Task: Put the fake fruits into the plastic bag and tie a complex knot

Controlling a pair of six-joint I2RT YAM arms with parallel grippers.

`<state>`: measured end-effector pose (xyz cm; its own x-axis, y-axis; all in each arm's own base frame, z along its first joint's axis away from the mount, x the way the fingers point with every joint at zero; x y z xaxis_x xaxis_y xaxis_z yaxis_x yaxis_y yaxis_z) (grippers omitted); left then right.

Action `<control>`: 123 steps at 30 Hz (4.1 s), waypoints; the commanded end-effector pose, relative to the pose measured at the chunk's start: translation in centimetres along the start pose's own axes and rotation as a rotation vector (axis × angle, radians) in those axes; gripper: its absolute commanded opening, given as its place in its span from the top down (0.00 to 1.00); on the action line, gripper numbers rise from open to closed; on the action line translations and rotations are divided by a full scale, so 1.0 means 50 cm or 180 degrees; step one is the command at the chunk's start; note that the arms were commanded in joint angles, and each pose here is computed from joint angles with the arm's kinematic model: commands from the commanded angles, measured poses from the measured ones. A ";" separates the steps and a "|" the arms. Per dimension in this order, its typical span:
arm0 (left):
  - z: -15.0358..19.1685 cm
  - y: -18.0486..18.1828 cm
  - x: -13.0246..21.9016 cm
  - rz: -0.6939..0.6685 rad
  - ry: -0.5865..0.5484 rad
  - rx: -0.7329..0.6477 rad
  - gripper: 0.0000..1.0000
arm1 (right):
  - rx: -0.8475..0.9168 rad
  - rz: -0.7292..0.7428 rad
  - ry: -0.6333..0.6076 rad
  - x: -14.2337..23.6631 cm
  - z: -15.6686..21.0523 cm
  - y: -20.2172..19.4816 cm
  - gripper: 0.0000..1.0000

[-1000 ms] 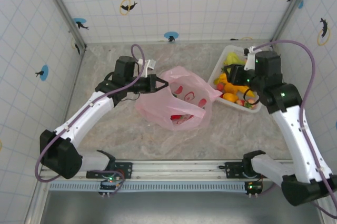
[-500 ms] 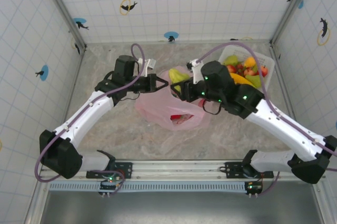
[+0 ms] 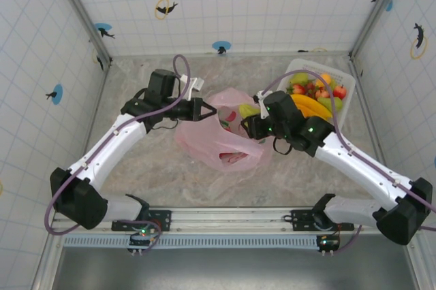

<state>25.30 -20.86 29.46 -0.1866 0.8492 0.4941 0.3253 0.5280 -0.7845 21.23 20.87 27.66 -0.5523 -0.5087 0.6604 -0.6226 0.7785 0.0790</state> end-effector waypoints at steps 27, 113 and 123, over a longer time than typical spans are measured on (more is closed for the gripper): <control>-0.026 0.024 0.008 -0.0080 -0.0120 0.0164 1.00 | 0.0223 -0.0085 -0.0050 -0.287 0.028 0.080 0.31; -0.037 0.041 0.048 -0.0077 -0.0388 0.0257 1.00 | -0.1287 0.1322 0.1317 -0.156 0.145 -0.426 0.11; -0.037 0.039 0.050 -0.0085 -0.0384 0.0250 1.00 | -0.1338 0.1423 0.1396 -0.213 0.162 -0.476 0.28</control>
<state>27.21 -18.04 28.65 -0.2787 0.8253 0.4911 0.2227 0.5530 -0.8029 35.76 4.83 12.22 -0.3369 0.0130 0.9414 -0.0828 0.9956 -0.0434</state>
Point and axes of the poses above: each hand's point on the last joint's axis, 136 mm out from that joint toward the fingers, its own x axis back along the fingers, its own y axis along the line the jaws close on, z = x × y, the point moved 7 cm from there along x, back along the fingers, and after that the axes turned 13 degrees about x, right-handed, at the moved point
